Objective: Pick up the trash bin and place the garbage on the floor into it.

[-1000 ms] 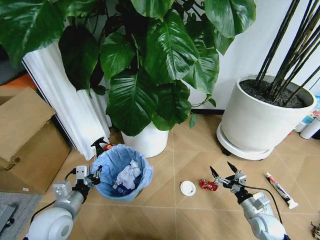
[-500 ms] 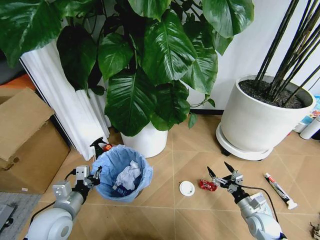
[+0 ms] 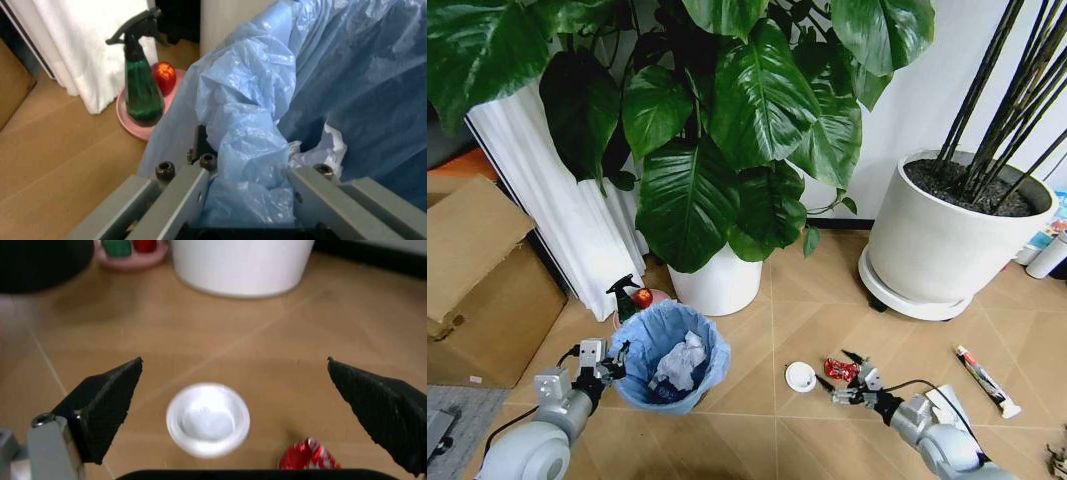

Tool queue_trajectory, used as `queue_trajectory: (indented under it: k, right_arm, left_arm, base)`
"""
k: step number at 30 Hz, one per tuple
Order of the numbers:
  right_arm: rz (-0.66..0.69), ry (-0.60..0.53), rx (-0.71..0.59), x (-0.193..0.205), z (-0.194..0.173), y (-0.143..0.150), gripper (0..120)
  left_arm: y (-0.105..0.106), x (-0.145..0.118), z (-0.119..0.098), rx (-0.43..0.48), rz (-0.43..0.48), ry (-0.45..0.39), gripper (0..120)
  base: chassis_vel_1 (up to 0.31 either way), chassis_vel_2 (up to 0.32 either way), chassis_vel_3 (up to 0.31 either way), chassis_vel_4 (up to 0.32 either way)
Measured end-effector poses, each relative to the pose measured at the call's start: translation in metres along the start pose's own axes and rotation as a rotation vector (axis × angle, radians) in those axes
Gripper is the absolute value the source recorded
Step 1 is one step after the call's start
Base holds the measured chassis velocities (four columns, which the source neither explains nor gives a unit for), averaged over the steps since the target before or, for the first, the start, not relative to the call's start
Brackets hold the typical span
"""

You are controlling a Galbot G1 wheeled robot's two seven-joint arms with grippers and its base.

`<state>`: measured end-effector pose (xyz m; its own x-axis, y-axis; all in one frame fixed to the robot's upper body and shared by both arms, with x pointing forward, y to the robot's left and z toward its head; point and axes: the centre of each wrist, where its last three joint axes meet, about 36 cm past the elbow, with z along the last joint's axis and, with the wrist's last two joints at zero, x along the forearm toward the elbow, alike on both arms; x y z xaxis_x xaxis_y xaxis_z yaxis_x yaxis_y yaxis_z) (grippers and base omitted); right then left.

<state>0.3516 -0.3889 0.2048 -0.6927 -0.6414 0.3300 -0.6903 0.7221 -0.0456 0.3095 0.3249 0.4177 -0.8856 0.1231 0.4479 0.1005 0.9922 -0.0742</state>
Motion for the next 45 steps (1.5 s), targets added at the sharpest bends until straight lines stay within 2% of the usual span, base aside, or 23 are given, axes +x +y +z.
queue_trajectory:
  k: [8,13,16,19,25,31,32,36,39,40,42,45]
  right_arm:
    - [-0.1,0.114,0.105,0.008,0.025,-0.024,100]
    - [-0.121,0.114,0.137,0.014,0.032,-0.038,100]
    - [-0.168,0.093,0.182,0.009,0.037,-0.057,100]
    - [-0.195,0.079,0.194,0.002,0.037,-0.064,100]
    - [-0.202,0.044,0.178,-0.007,0.032,-0.064,100]
    - [-0.193,0.006,0.101,-0.013,0.026,-0.059,100]
    - [-0.201,-0.008,0.055,-0.012,0.025,-0.055,100]
    - [-0.308,-0.007,0.057,-0.011,0.011,-0.047,100]
    - [-0.337,0.044,0.087,-0.001,-0.033,-0.031,100]
    - [-0.337,0.044,0.087,-0.001,-0.033,-0.031,100]
    - [-0.365,0.125,0.116,0.007,-0.051,-0.037,100]
    - [-0.414,0.175,0.116,0.003,-0.051,-0.049,100]
  left_arm:
    - [0.003,-0.006,0.002,-0.009,-0.012,0.001,1]
    - [0.003,-0.007,0.01,-0.021,-0.013,0.007,1]
    - [0.004,-0.009,0.013,-0.019,-0.02,0.006,1]
    - [0.004,-0.01,0.013,-0.015,-0.023,0.001,1]
    - [0.004,-0.011,0.011,-0.01,-0.023,-0.004,1]
    - [0.005,-0.011,0.011,-0.008,-0.023,-0.002,1]
    - [0.006,-0.011,0.011,-0.012,-0.023,0.0,1]
    - [0.009,-0.011,0.008,-0.02,-0.02,0.002,1]
    - [0.01,-0.011,0.007,-0.019,-0.023,0.0,1]
    - [0.01,-0.011,0.007,-0.019,-0.023,0.0,1]
    - [0.009,-0.013,0.009,-0.012,-0.028,-0.002,1]
    - [0.008,-0.014,0.011,-0.008,-0.032,-0.006,1]
  base:
    - [0.0,0.0,0.0,0.0]
    - [0.0,0.0,0.0,0.0]
    - [0.0,0.0,0.0,0.0]
    - [0.0,0.0,0.0,0.0]
    - [0.0,0.0,0.0,0.0]
    - [0.0,0.0,0.0,0.0]
    - [0.0,0.0,0.0,0.0]
    - [0.0,0.0,0.0,0.0]
    - [0.0,0.0,0.0,0.0]
    - [0.0,0.0,0.0,0.0]
    - [0.0,0.0,0.0,0.0]
    - [0.0,0.0,0.0,0.0]
